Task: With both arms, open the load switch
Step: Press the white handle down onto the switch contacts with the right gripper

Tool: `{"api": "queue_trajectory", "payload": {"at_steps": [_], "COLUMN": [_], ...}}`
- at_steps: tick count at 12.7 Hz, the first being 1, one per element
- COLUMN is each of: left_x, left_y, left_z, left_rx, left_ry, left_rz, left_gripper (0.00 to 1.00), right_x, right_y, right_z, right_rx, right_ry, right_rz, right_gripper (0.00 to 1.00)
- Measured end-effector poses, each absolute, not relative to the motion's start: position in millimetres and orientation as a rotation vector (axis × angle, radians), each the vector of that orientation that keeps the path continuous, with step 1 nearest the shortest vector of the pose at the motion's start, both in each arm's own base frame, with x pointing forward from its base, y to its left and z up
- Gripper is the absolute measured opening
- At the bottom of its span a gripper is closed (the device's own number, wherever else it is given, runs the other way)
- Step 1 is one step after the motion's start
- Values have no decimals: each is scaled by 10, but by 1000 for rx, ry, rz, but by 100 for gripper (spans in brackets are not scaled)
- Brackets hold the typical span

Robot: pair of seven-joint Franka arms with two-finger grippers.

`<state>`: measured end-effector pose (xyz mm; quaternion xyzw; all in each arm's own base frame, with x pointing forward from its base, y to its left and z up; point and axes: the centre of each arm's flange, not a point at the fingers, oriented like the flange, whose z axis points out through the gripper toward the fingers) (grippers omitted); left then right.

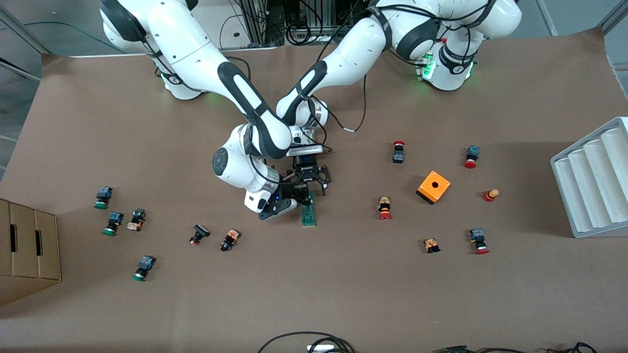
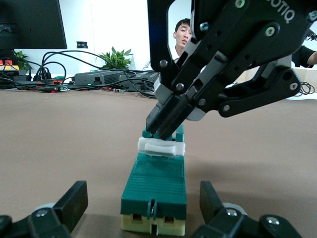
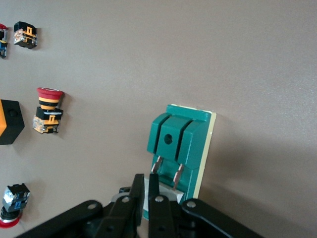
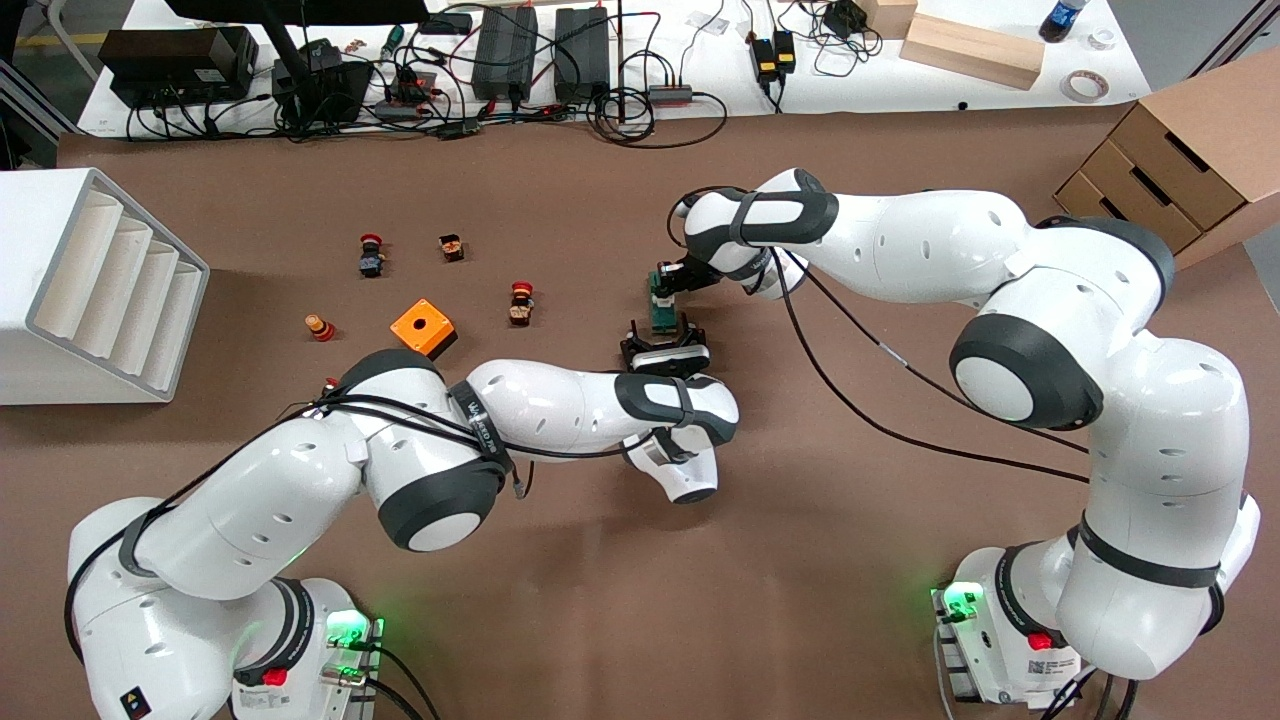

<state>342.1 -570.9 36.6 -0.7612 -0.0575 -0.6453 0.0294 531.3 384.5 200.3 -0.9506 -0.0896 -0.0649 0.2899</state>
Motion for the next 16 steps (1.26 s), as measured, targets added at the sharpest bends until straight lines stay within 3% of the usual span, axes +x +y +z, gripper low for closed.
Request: {"api": "queue_trajectory", "payload": {"at_steps": [16], "left_x": [3421], "left_y": [-5709], "left_z": [366], "left_rx": [-2348], "left_ry": [-177], "left_rz": [-1990], "left_gripper": [100], "right_x": [5253], "right_y": [3829], "right_z": [1948], "right_rx": [-2559], "right_ry": [-259], "right_rz": [-205], "right_gripper": [11]}}
